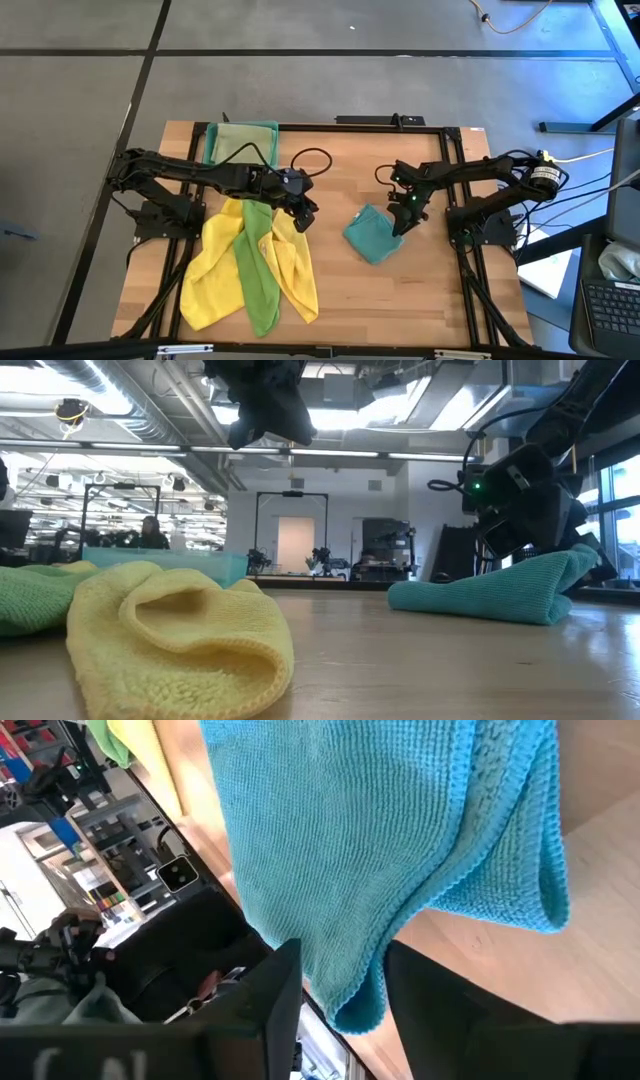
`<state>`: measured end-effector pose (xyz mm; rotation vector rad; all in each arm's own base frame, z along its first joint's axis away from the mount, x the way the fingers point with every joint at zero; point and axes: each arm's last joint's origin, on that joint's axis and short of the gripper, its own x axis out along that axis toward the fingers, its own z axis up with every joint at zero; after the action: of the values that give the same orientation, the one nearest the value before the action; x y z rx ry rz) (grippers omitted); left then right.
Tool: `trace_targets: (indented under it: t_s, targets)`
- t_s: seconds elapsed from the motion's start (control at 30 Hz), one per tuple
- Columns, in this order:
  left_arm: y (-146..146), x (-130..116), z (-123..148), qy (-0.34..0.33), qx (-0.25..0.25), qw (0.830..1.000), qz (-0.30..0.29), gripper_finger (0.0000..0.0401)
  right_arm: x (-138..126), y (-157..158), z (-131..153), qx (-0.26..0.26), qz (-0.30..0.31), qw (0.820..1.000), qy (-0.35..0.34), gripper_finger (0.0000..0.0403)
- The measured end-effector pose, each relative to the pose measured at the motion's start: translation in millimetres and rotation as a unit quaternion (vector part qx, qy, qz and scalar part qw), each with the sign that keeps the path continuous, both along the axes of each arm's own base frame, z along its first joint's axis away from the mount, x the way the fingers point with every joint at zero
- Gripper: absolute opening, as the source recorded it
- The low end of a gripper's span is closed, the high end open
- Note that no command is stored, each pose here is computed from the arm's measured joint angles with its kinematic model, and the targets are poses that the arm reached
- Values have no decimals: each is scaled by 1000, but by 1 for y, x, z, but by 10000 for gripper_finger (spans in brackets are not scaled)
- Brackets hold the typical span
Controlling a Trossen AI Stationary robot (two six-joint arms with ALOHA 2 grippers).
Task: Fold microfiber towels
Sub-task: Fold the blue microfiber cloth
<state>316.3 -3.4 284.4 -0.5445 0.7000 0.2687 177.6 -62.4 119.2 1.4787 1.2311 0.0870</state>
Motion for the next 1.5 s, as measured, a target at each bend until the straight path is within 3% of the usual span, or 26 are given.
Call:
trace_targets:
  t_s: [0.27, 0.47, 0.77, 0.9, 1.07, 1.3, 1.43, 1.5]
  targets:
    - [0, 0, 0, 0, 1, 1000, -1, 53, 3, 6, 0, 11, 5, 1000, 13, 144]
    - [0, 0, 0, 0, 2, 1000, 0, 53, 10, 14, -2, -42, 10, 999, 31, 145]
    - [0, 0, 0, 0, 2, 1000, 0, 53, 25, 12, 0, -86, -53, 995, 23, 145]
    - [-1, 0, 0, 0, 1, 1000, -4, 53, 25, 14, -3, -73, -56, 995, 47, 145]
    - [-1, 0, 0, 1, 2, 1000, -6, 53, 27, 22, -3, -58, -15, 998, 23, 142]
    - [-1, 0, 0, -1, 6, 1000, -11, 53, 37, 30, 3, -83, 32, 996, -28, 74]
    - [1, 2, 3, -17, 33, 999, -26, 53, 46, 28, 13, -104, 48, 991, -66, 14]
    - [3, 3, 4, -23, 57, 998, -17, 53, 52, 26, 18, -128, 54, 987, -84, 10]
